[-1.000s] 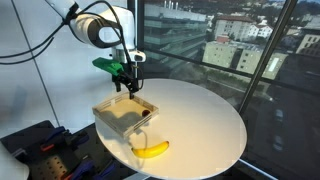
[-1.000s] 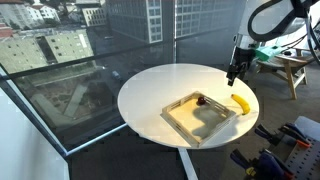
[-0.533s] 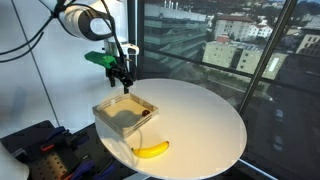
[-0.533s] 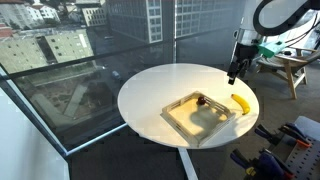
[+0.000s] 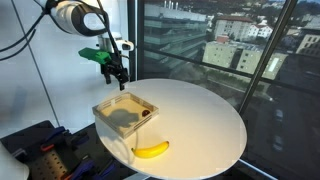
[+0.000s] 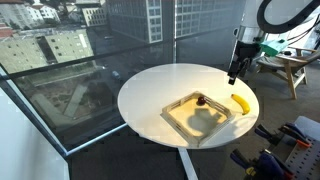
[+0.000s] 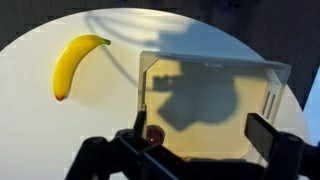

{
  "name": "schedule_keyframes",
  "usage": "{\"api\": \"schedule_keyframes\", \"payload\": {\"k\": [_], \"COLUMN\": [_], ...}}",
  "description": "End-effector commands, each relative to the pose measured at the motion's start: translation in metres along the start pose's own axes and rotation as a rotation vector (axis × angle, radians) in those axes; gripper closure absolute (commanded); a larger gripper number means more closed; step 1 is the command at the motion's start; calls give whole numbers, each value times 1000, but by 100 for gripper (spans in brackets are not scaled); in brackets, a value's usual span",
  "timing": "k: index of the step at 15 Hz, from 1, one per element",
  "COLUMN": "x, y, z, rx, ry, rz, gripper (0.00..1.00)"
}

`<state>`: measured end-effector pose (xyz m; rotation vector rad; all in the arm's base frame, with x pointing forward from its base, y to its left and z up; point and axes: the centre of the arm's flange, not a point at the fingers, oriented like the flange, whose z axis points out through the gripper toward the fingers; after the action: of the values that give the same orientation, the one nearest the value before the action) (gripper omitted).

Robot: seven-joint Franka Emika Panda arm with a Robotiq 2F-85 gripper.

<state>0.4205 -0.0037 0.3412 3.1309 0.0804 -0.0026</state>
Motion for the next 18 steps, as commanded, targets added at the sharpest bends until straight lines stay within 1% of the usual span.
{"api": "schedule_keyframes", "payload": {"k": [1,7,18], "x": [-14,-23,-36], "y": [-9,-18,-35], "z": [-12,-14,-17], "rx": [-4,-2,4], "ry": [2,-6,-18], "rz": [29,59,63], "gripper": [0,0,0]}}
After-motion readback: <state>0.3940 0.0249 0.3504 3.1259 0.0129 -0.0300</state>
